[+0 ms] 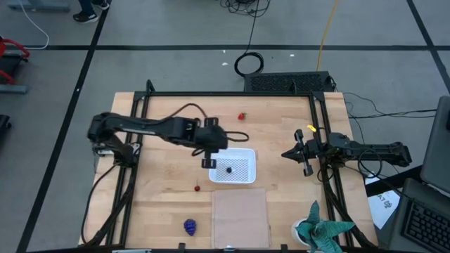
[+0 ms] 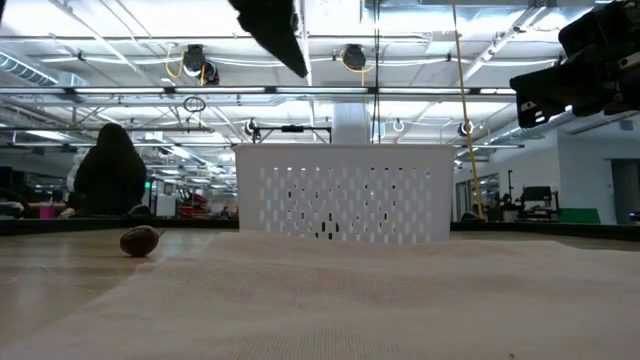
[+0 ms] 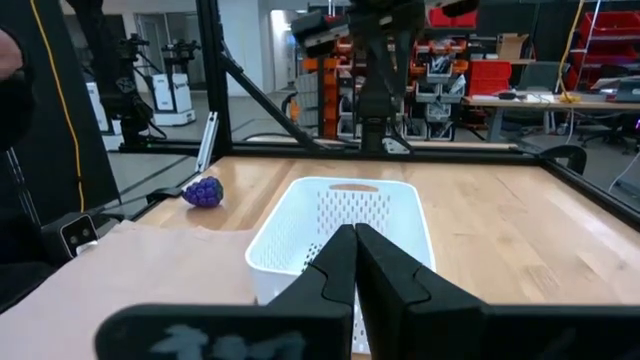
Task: Pick and placing Produce into tupperware
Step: Put the red strawberry into the white bin
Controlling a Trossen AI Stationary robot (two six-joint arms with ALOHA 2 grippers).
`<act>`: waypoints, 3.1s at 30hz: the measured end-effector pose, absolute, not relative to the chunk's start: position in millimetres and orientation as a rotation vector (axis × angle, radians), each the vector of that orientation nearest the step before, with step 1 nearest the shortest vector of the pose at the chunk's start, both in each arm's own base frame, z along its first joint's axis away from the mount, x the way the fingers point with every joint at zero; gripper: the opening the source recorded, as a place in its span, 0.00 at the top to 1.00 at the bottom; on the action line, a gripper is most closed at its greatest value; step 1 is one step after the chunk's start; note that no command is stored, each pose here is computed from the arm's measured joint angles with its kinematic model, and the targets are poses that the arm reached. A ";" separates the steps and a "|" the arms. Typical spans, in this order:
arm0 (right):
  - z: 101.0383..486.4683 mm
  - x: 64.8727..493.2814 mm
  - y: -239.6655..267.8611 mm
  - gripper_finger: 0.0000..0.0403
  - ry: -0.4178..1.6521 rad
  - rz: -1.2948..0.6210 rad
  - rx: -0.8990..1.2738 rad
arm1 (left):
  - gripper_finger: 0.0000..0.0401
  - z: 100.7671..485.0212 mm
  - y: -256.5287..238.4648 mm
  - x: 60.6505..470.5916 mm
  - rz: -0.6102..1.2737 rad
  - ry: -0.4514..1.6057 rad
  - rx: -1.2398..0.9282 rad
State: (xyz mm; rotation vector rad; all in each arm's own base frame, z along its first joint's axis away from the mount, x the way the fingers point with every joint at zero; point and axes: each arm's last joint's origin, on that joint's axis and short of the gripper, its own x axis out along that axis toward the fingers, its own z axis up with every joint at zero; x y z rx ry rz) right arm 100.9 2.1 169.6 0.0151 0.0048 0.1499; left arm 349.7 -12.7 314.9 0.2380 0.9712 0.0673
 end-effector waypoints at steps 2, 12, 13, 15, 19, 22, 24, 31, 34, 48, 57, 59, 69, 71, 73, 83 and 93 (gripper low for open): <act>169.5 101.0 2.1 1.00 0.006 0.150 0.015 | 1.00 306.5 -8.5 342.0 0.007 0.893 0.184; 170.0 101.3 2.1 1.00 0.002 0.150 0.014 | 1.00 284.6 10.9 284.7 0.043 0.747 0.043; 170.0 101.3 2.1 1.00 0.002 0.150 0.014 | 1.00 290.3 10.6 276.9 0.046 0.700 0.047; 170.0 101.3 2.1 1.00 0.002 0.150 0.014 | 1.00 300.6 8.9 259.0 0.058 0.608 0.063; 170.4 101.4 2.0 1.00 -0.003 0.149 0.014 | 1.00 293.6 10.9 226.9 0.090 0.512 0.055; 170.2 101.6 2.0 1.00 0.000 0.150 0.015 | 1.00 266.5 15.8 212.3 0.136 0.465 -0.007; 170.5 102.2 2.0 1.00 -0.002 0.150 0.014 | 1.00 244.4 18.8 202.9 0.177 0.441 -0.036; 170.1 102.7 2.0 1.00 0.005 0.149 0.039 | 1.00 209.8 20.9 177.0 0.280 0.344 -0.084; 170.1 102.7 2.0 1.00 0.005 0.149 0.041 | 1.00 213.1 13.9 169.4 0.257 0.298 -0.010; 170.2 102.7 2.1 1.00 0.006 0.152 0.061 | 1.00 214.2 9.0 142.9 0.303 0.158 0.143; 170.1 102.7 2.1 1.00 0.007 0.152 0.060 | 1.00 173.3 9.8 135.0 0.235 0.076 0.066; 170.2 102.7 2.1 1.00 0.006 0.152 0.060 | 1.00 168.4 9.7 132.7 0.232 0.066 0.067; 170.0 102.7 2.1 1.00 0.008 0.152 0.060 | 1.00 171.0 3.5 128.0 0.027 -0.001 0.136; 170.0 102.7 2.1 1.00 0.008 0.153 0.060 | 1.00 171.9 3.6 126.6 0.033 -0.007 0.151; 170.0 102.7 2.1 1.00 0.008 0.153 0.060 | 1.00 172.4 3.6 125.0 0.034 -0.010 0.160; 169.6 102.7 2.1 1.00 0.011 0.153 0.041 | 0.99 170.3 3.7 123.3 0.035 0.014 0.156; 169.6 102.7 2.1 1.00 0.010 0.153 0.022 | 0.99 168.2 3.7 123.3 0.034 0.036 0.152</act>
